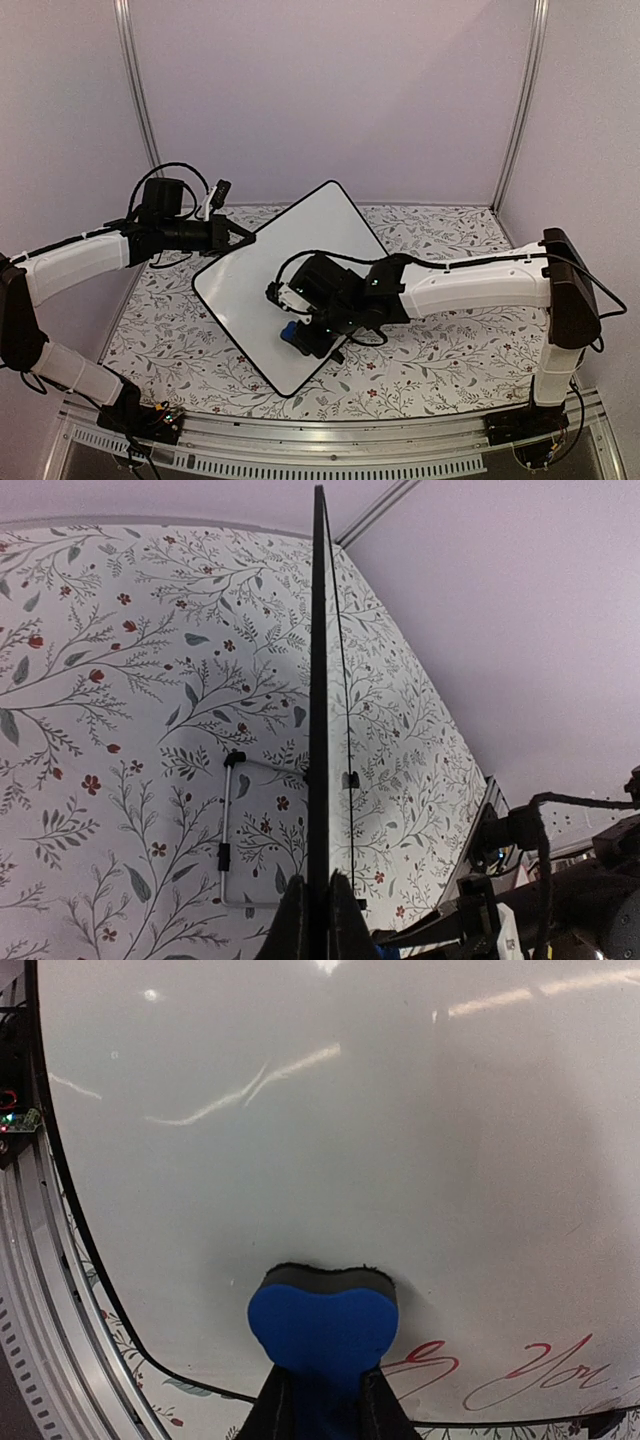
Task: Erase the whiteboard
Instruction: Erase the whiteboard at the center of the board.
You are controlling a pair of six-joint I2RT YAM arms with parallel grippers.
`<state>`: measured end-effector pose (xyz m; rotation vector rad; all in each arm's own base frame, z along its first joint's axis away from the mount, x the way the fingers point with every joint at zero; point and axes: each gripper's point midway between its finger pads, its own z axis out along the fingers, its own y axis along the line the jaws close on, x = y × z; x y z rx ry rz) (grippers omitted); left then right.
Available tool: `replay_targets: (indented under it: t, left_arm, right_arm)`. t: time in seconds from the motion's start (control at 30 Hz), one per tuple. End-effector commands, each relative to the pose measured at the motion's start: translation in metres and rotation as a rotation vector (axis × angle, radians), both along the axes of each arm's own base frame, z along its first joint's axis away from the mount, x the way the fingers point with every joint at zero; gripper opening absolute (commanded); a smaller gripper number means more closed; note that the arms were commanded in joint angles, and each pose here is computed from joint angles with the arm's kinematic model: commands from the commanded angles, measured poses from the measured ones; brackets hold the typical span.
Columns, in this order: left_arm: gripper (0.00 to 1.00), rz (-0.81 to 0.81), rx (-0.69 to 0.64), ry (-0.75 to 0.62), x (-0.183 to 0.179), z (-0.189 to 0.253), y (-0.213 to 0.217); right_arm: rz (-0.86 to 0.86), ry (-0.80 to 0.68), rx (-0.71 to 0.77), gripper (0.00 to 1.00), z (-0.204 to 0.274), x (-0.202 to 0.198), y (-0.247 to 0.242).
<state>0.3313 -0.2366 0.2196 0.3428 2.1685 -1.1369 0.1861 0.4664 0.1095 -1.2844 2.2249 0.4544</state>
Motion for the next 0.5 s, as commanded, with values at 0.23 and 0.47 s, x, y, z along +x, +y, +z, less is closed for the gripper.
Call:
replay_targets:
  t: [0.23, 0.47]
  left_arm:
    - [0.0, 0.042, 0.053, 0.02, 0.006, -0.017, 0.008]
    - [0.0, 0.042, 0.052, 0.021, 0.006, -0.017, 0.008]
  right_arm:
    - [-0.019, 0.057, -0.13, 0.07, -0.039, -0.021, -0.033]
    - [-0.034, 0.072, -0.147, 0.08, -0.043, -0.026, -0.046]
